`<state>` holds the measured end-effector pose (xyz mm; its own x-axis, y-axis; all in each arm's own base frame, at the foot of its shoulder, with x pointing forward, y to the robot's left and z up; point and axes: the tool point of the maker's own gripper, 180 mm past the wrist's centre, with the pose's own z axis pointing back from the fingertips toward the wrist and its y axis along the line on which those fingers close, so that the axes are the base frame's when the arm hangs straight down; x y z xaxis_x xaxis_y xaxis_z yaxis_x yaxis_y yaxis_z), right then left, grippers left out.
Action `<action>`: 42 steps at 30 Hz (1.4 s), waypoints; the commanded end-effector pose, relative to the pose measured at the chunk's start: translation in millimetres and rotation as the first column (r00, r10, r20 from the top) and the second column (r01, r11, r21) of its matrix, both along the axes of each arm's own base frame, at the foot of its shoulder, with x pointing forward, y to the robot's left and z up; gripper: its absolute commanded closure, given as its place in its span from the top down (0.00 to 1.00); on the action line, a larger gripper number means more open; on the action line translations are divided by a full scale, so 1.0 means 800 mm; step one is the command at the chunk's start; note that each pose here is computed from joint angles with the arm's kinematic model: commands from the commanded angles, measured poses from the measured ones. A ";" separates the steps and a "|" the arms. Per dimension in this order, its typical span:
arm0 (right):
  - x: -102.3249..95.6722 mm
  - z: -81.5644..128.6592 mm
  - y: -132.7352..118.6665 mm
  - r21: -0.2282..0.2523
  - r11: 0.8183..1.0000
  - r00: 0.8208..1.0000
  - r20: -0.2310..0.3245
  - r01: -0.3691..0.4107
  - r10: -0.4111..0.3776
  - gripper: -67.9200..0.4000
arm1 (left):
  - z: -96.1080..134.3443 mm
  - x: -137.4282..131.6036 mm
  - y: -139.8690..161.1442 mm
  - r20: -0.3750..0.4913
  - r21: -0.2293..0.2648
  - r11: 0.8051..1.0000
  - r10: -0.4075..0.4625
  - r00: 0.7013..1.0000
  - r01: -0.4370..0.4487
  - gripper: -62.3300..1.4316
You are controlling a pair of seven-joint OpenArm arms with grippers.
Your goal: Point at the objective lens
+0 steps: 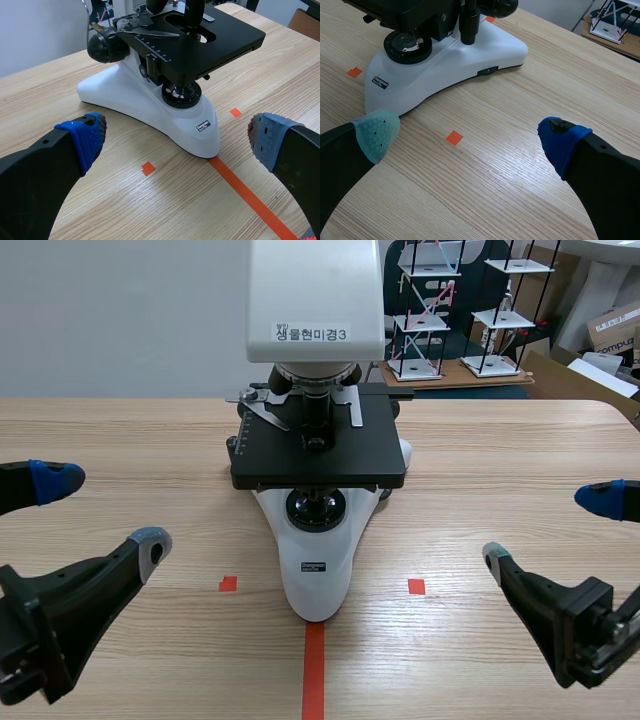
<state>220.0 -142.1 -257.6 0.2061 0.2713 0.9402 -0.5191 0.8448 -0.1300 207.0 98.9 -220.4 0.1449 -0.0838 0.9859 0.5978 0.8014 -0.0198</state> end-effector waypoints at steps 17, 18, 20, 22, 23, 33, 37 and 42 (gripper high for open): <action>0.004 0.011 0.000 0.009 1.000 1.000 0.030 0.001 -0.001 0.90 | 0.022 0.001 -0.007 0.062 -0.060 0.998 -0.017 0.998 0.020 0.08; 0.004 0.011 0.000 0.009 1.000 1.000 0.030 0.001 -0.001 0.90 | 0.024 0.000 -0.008 0.067 -0.066 0.998 -0.021 0.998 0.025 0.05; 0.004 0.011 0.000 0.009 1.000 1.000 0.030 0.001 -0.001 0.90 | 0.031 -0.002 -0.011 0.091 -0.093 0.995 -0.028 0.996 0.036 0.05; 0.004 0.011 0.000 0.009 1.000 1.000 0.030 0.001 -0.001 0.90 | 0.036 -0.001 -0.016 0.108 -0.114 0.992 -0.034 0.994 0.046 0.05; 0.004 0.011 0.000 0.009 1.000 1.000 0.030 0.001 -0.001 0.90 | 0.037 0.000 -0.019 0.110 -0.117 0.992 -0.041 0.993 0.053 0.05; 0.004 0.011 0.000 0.009 1.000 1.000 0.030 0.001 -0.001 0.90 | 0.032 0.023 -0.040 0.131 -0.175 0.982 -0.051 0.990 0.073 0.05; 0.004 0.011 0.000 0.009 1.000 1.000 0.030 0.001 -0.001 0.90 | 0.028 0.032 -0.048 0.132 -0.182 0.980 -0.056 0.990 0.079 0.05; 0.004 0.011 0.000 0.009 1.000 1.000 0.030 0.001 -0.001 0.90 | 0.032 0.040 -0.059 0.143 -0.186 0.978 -0.072 0.987 0.098 0.05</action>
<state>219.9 -142.1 -257.7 0.2064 0.2715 0.9400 -0.5191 0.8448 -0.1300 238.7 54.5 -202.5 0.0293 0.0843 0.9960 0.6677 0.7398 -0.0822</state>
